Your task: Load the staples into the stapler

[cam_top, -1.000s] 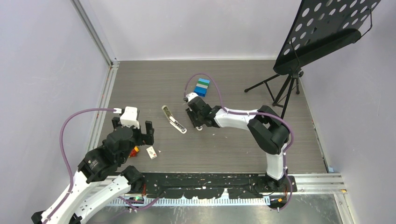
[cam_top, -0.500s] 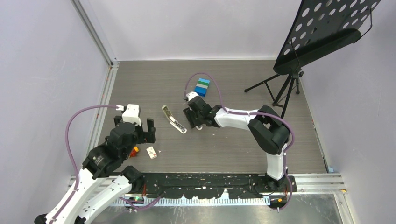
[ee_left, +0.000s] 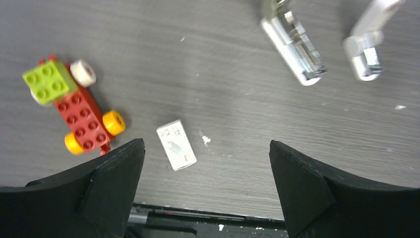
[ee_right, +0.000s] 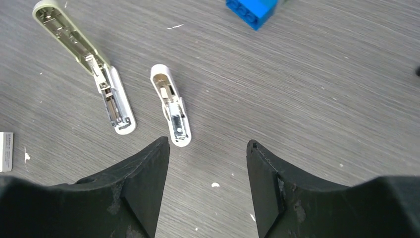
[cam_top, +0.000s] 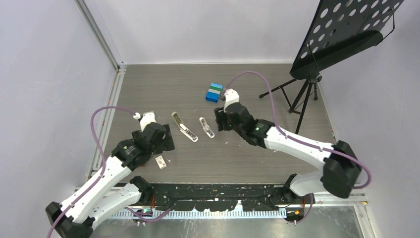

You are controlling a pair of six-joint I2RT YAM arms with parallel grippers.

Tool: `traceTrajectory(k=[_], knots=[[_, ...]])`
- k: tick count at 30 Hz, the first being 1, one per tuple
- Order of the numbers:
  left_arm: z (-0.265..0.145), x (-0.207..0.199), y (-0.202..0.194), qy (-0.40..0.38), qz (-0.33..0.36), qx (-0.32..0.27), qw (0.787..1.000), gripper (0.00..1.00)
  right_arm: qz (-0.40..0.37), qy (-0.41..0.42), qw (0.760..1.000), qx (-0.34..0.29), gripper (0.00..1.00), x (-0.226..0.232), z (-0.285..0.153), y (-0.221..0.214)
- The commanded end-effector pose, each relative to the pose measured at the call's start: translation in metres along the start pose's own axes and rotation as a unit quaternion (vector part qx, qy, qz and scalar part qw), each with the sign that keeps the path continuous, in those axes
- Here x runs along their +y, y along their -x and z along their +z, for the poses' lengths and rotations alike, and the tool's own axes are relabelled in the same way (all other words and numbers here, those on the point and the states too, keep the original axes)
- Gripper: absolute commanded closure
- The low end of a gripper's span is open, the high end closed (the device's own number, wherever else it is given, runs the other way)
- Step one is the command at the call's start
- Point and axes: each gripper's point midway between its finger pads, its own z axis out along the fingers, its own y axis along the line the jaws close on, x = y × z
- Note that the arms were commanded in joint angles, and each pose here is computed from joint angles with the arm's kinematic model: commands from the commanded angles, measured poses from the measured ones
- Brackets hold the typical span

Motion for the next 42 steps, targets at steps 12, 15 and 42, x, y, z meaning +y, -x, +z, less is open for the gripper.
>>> traceTrajectory(k=[12, 15, 42], knots=[[0.041, 0.039, -0.066, 0.113, -0.164, 0.026, 0.98, 0.23, 0.101, -0.095, 0.981, -0.134, 0.34, -0.061, -0.045, 0.002], [0.047, 0.037, -0.073, 0.105, -0.188, 0.024, 0.976, 0.27, 0.104, -0.107, 0.979, -0.137, 0.34, -0.066, -0.046, 0.002], [0.075, 0.025, -0.115, 0.101, -0.208, 0.085, 0.969, 0.54, 0.102, -0.109, 0.981, -0.126, 0.34, -0.066, -0.042, -0.001]])
